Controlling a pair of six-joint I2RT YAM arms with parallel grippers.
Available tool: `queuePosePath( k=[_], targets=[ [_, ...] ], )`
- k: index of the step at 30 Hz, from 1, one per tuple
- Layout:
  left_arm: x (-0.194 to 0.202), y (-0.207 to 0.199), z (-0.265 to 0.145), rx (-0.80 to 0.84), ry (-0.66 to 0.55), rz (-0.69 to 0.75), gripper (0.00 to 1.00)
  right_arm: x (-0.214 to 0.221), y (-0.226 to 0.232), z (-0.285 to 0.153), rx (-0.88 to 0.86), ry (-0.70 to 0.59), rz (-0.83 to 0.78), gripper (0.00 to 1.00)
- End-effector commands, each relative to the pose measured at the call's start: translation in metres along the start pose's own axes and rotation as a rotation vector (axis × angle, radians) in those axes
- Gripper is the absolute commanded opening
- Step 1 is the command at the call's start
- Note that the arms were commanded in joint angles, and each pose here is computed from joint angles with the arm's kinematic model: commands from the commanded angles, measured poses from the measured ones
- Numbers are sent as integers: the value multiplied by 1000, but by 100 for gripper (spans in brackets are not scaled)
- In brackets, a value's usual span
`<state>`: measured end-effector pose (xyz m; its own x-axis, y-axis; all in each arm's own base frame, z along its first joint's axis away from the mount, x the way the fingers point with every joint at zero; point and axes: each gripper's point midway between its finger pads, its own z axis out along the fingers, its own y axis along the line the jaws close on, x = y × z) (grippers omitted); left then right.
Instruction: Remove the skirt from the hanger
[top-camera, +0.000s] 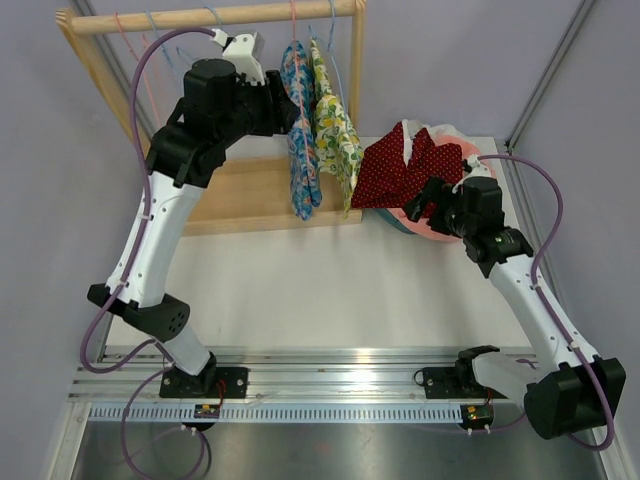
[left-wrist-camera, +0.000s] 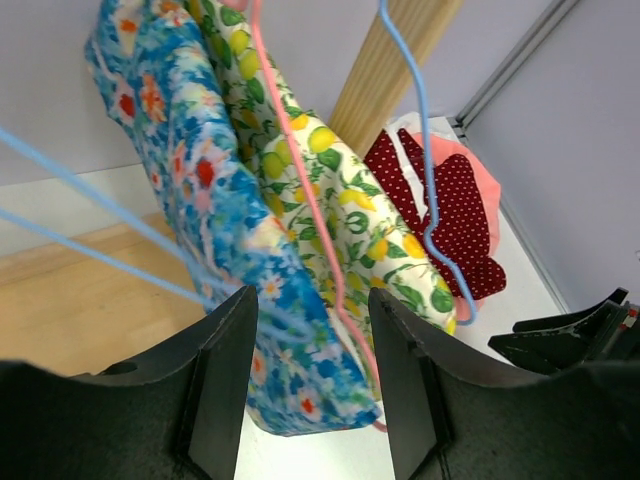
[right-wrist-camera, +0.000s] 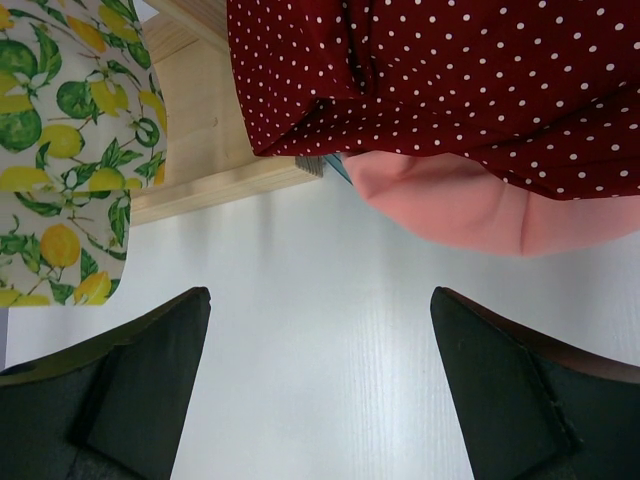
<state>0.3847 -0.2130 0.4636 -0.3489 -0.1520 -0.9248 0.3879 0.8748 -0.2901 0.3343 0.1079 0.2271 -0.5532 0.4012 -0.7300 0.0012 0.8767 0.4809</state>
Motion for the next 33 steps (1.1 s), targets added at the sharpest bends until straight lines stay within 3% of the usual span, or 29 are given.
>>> queuePosePath(
  k=[1, 7, 18, 20, 23, 25, 26, 33],
  targets=[
    [-22, -25, 4, 78, -78, -14, 51, -4, -3, -8, 13, -29, -21, 99],
    [-19, -35, 15, 91, -82, -9, 52, -3, -5, -11, 16, -30, -28, 100],
    [3, -12, 49, -32, -45, -6, 50, -6, -7, -21, 31, -47, -53, 99],
    [8, -11, 55, -36, -33, -5, 43, -5, -7, -21, 31, -48, -57, 99],
    [9, -13, 59, -30, -33, -9, 19, -4, -8, -20, 29, -44, -55, 99],
    [10, -14, 60, -23, -31, -6, 10, -3, -8, -19, 28, -40, -53, 99],
    [9, -15, 61, -18, -30, -2, 0, -3, -7, -19, 26, -41, -51, 99],
    [-12, -16, 34, -34, -82, 50, 0, -18, 26, -27, -126, -66, -91, 99]
  ],
)
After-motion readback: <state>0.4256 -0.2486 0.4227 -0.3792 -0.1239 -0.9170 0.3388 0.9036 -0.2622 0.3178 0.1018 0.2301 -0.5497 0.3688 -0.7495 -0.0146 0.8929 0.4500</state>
